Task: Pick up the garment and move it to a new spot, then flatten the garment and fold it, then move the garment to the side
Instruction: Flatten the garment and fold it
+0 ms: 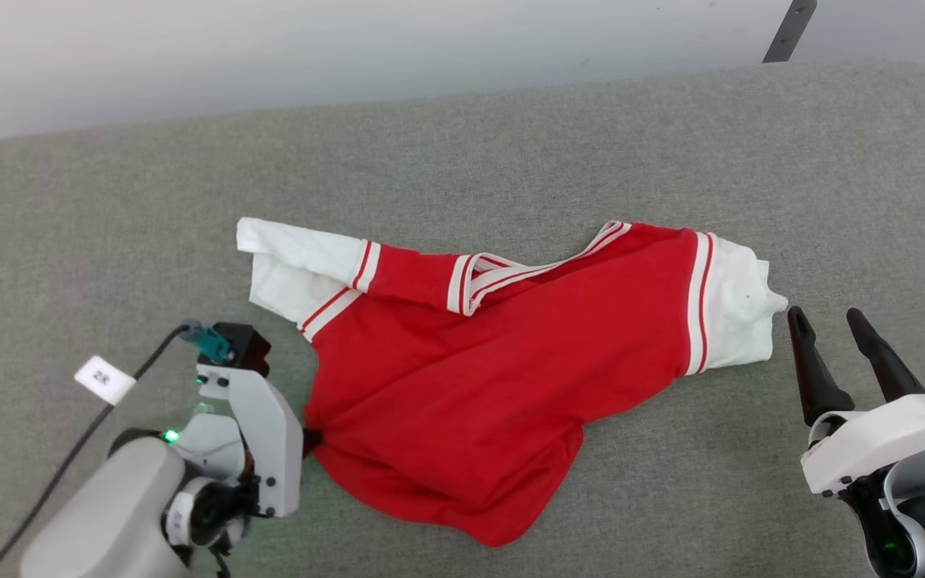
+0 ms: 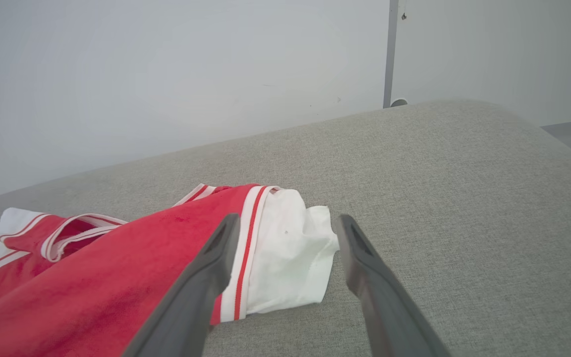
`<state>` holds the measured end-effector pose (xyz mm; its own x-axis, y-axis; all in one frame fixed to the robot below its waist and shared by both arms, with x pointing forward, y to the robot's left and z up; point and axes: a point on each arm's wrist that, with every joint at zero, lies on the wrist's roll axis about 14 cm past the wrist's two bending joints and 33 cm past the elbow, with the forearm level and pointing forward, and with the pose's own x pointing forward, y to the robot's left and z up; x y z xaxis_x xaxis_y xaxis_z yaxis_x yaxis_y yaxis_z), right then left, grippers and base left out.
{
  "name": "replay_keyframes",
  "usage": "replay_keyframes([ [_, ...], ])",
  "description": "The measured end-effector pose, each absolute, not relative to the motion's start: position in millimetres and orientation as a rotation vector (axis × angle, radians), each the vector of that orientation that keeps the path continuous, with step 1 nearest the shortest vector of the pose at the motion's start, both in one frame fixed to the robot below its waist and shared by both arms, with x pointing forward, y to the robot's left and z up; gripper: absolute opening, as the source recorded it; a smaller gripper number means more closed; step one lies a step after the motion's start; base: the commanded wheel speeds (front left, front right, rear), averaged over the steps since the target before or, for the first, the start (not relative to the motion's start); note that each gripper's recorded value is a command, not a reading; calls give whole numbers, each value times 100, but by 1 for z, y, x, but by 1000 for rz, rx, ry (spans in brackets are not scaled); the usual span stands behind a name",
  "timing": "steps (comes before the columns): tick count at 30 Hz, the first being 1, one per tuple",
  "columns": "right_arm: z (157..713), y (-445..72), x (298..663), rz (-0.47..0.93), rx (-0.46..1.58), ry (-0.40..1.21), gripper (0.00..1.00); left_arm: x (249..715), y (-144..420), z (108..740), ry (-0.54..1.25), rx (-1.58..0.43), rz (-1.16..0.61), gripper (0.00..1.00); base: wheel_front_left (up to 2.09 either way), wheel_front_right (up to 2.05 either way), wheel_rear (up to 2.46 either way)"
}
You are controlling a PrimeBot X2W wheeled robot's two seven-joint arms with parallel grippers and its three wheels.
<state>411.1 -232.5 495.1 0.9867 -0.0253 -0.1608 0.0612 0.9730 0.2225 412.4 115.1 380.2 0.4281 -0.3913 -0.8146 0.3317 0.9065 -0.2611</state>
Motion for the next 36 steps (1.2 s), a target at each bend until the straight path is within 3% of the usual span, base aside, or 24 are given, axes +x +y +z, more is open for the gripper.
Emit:
replay_keyframes([
  [10, 509, -241, 409, -54, 208, 119, 100, 400, 111, 382, 1006, -119, -459, 0, 0, 0, 0],
  [34, 511, -227, 413, -14, 200, 127, 100, 295, 131, 383, 1131, -124, -400, 0, 0, 0, 0],
  [35, 510, -227, 413, -15, 200, 129, 100, 297, 131, 384, 1121, -130, -397, 4, 0, 0, 0],
  [36, 510, -227, 413, -15, 200, 130, 100, 299, 131, 385, 1108, -130, -394, 28, 0, 0, 0],
])
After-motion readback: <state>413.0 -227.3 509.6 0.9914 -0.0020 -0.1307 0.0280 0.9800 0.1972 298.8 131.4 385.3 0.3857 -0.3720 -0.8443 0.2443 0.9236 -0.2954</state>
